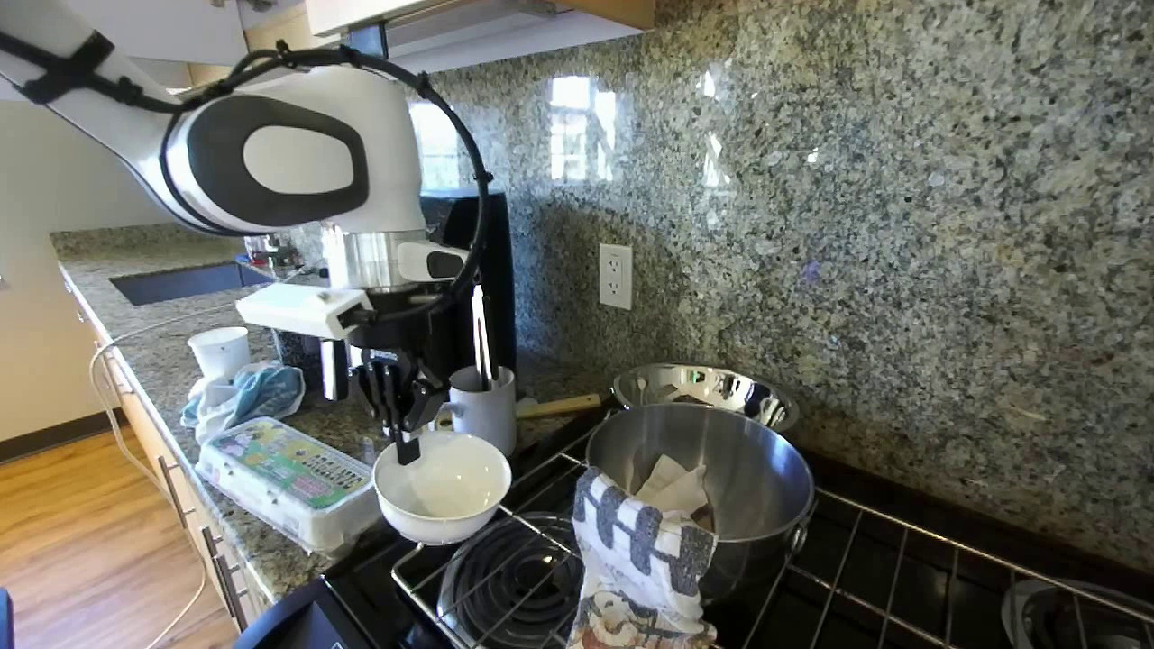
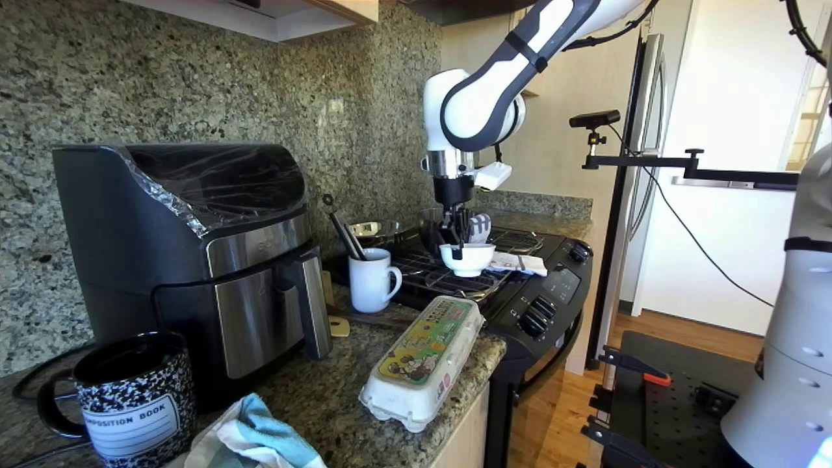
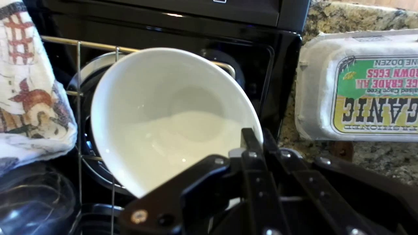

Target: Pick the bowl on the counter and put it on the stove

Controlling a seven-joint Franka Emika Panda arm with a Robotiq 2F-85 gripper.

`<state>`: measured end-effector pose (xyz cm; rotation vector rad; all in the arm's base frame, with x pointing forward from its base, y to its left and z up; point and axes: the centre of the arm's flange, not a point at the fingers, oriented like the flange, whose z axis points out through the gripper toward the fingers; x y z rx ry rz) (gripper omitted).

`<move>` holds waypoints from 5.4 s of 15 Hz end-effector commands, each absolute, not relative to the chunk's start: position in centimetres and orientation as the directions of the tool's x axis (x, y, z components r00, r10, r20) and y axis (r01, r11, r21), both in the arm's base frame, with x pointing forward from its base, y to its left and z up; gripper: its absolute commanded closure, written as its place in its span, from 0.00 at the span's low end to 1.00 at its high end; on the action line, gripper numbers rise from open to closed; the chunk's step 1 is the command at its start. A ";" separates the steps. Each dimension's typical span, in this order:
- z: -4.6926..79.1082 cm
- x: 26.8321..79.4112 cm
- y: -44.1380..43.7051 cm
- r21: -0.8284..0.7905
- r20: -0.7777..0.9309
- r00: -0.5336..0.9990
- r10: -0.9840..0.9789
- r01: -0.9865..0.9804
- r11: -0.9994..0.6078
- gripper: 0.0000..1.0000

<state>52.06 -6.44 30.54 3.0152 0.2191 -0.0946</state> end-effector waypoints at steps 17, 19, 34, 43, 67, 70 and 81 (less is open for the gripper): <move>28.1 50.0 -5.4 0.257 0.020 0.997 0.068 0.060 -0.965 0.98; 28.0 50.1 -5.3 0.258 0.016 0.997 0.072 0.065 -0.964 0.98; 25.9 50.7 -4.5 0.253 0.003 0.995 0.097 0.093 -0.963 0.98; 26.1 50.8 -5.1 0.263 0.009 0.996 0.091 0.085 -0.961 0.97; 27.2 51.5 -4.8 0.233 -0.015 0.994 0.105 0.105 -0.967 0.00; 28.4 52.4 -5.0 0.231 -0.013 0.995 0.100 0.100 -0.968 0.00; 35.2 56.4 -4.8 0.013 -0.055 0.970 0.236 0.237 -0.972 0.00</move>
